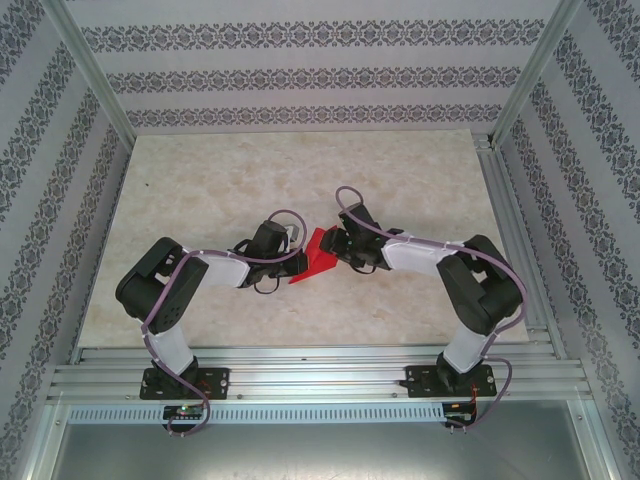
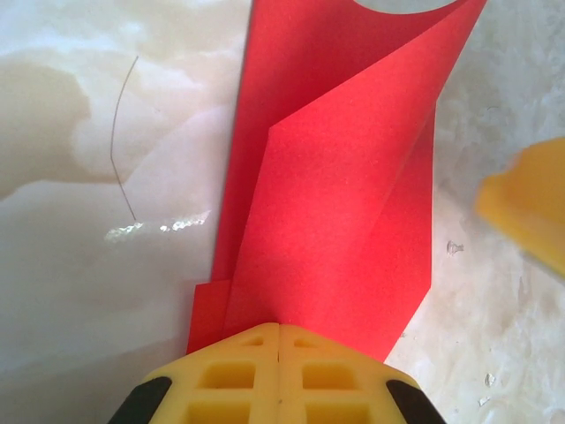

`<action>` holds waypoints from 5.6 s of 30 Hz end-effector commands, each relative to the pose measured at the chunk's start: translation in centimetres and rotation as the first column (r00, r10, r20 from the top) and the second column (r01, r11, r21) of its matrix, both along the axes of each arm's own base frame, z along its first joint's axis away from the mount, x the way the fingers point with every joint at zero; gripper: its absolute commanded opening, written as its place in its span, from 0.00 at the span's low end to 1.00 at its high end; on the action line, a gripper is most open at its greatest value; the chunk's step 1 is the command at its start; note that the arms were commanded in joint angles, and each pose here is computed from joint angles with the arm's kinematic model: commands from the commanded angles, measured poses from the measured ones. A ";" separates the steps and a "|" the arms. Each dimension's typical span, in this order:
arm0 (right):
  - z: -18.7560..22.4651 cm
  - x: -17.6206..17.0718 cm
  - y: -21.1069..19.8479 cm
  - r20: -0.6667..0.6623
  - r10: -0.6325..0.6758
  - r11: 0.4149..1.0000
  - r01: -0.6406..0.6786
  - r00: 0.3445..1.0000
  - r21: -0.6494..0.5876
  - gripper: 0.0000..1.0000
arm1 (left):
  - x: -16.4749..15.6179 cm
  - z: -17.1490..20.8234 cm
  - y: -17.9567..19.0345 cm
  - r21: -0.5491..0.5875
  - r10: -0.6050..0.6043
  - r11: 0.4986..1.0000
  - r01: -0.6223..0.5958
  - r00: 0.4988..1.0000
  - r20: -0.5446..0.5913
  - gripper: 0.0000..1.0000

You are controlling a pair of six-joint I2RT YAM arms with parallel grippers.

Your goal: Fold a paper plane with a square sheet of paper (pick it up from the middle)

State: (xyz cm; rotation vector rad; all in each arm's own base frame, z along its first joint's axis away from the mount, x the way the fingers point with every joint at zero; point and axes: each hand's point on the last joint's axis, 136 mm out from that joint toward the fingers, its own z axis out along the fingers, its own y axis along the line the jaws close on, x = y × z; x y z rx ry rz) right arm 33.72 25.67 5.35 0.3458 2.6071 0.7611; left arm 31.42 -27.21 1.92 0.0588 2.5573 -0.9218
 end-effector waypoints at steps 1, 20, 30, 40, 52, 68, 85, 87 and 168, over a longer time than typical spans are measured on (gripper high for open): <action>3.9 0.5 1.3 0.129 0.106 0.990 -0.117 0.986 0.078 0.56 | -2.1 -3.9 2.2 0.117 0.007 0.993 0.005 0.995 -0.098 0.00; -1.7 -1.3 6.5 0.022 0.271 0.953 -0.271 0.962 0.132 0.03 | -2.4 -4.1 2.1 0.120 -0.014 0.992 0.028 0.994 -0.112 0.00; -0.6 -1.0 6.7 0.056 0.267 0.949 -0.273 0.962 0.158 0.03 | -2.4 -4.2 2.0 0.119 -0.019 0.992 0.033 0.993 -0.113 0.00; 1.9 -0.7 5.4 0.155 0.222 0.960 -0.243 0.963 0.137 0.03 | -2.4 -4.2 2.0 0.119 -0.015 0.993 0.029 0.993 -0.116 0.00; -1.5 -0.5 6.5 0.068 0.245 0.962 -0.252 0.967 0.110 0.04 | -2.5 -4.4 2.1 0.118 -0.013 0.993 0.027 0.993 -0.120 0.00; -5.2 0.7 3.0 -0.002 0.184 0.983 -0.184 0.983 0.023 0.03 | -3.6 -4.9 2.6 0.140 -0.036 0.989 0.056 0.989 -0.141 0.00; -5.3 2.5 0.2 -0.003 0.126 0.992 -0.126 0.992 0.030 0.04 | -4.8 -5.8 3.2 0.158 -0.061 0.983 0.088 0.984 -0.170 0.00; -5.5 2.8 -0.1 -0.006 0.118 0.993 -0.118 0.993 0.031 0.04 | -4.8 -5.8 3.2 0.158 -0.063 0.983 0.090 0.984 -0.168 0.00; -1.6 1.5 6.2 0.050 0.209 0.964 -0.214 0.977 0.158 0.11 | -3.8 -3.8 2.2 0.115 -0.060 0.991 0.075 0.990 -0.129 0.02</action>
